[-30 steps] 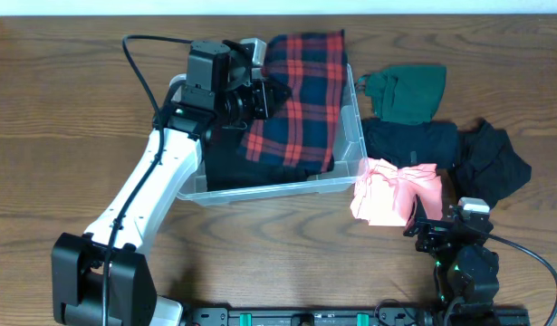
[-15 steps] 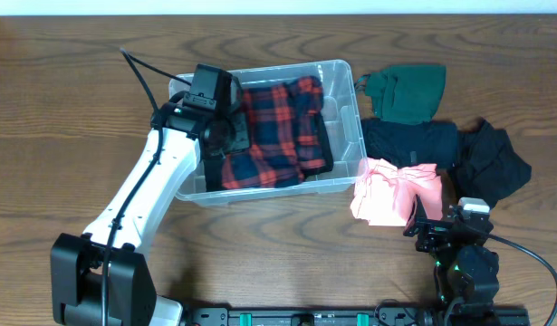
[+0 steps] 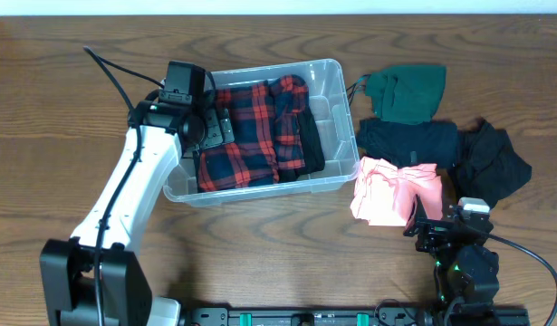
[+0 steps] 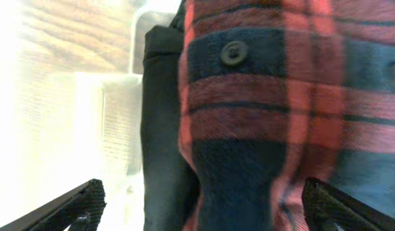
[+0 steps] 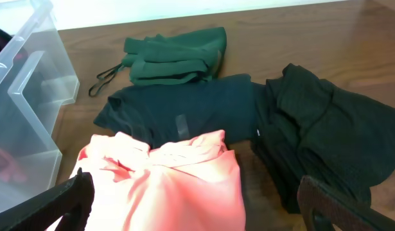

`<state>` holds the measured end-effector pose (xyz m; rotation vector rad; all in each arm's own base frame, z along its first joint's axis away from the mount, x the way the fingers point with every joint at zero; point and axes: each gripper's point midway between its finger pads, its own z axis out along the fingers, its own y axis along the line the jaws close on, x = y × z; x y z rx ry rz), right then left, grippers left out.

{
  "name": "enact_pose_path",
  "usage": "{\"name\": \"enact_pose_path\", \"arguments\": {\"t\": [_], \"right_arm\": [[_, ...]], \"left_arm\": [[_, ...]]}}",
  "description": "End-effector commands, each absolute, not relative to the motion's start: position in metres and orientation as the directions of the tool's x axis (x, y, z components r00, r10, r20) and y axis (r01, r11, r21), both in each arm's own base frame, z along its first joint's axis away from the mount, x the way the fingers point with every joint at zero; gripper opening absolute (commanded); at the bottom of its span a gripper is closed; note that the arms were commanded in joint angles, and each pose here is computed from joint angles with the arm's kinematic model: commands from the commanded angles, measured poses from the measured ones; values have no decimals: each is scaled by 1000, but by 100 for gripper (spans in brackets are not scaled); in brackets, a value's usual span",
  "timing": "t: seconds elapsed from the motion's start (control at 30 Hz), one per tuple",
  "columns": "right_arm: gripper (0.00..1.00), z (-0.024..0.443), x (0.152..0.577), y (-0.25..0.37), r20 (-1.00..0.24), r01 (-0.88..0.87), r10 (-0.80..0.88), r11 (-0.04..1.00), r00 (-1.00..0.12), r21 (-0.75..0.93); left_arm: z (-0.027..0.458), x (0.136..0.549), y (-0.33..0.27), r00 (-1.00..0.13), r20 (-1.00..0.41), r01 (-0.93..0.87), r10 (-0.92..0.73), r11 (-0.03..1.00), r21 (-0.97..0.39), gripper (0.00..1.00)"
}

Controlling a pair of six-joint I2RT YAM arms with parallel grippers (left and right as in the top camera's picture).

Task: Pack container
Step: 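Lower the plaid shirt onto the pants and release it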

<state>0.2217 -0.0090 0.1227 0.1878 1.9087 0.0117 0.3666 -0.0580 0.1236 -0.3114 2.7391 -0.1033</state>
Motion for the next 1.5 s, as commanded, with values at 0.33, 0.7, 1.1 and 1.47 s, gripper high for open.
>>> {"name": "enact_pose_path", "arguments": {"t": [0.33,0.7,1.1,1.47], "right_arm": [[99,123,222,-10,-935,131,141,986,-324,103],[99,123,222,-10,-935,131,141,986,-324,103],[99,123,222,-10,-935,132,141,986,-324,103],[99,123,222,-10,-935,131,141,986,-324,103]], "left_arm": [[211,388,-98,-799,-565,1,-205,939,-343,85],[62,342,-123,-985,-72,-117,-159,909,-399,74],[0,360,-126,-997,-71,7,-21,924,-382,75],[13,374,-90,-993,-63,-72,-97,943,-326,75]]}}
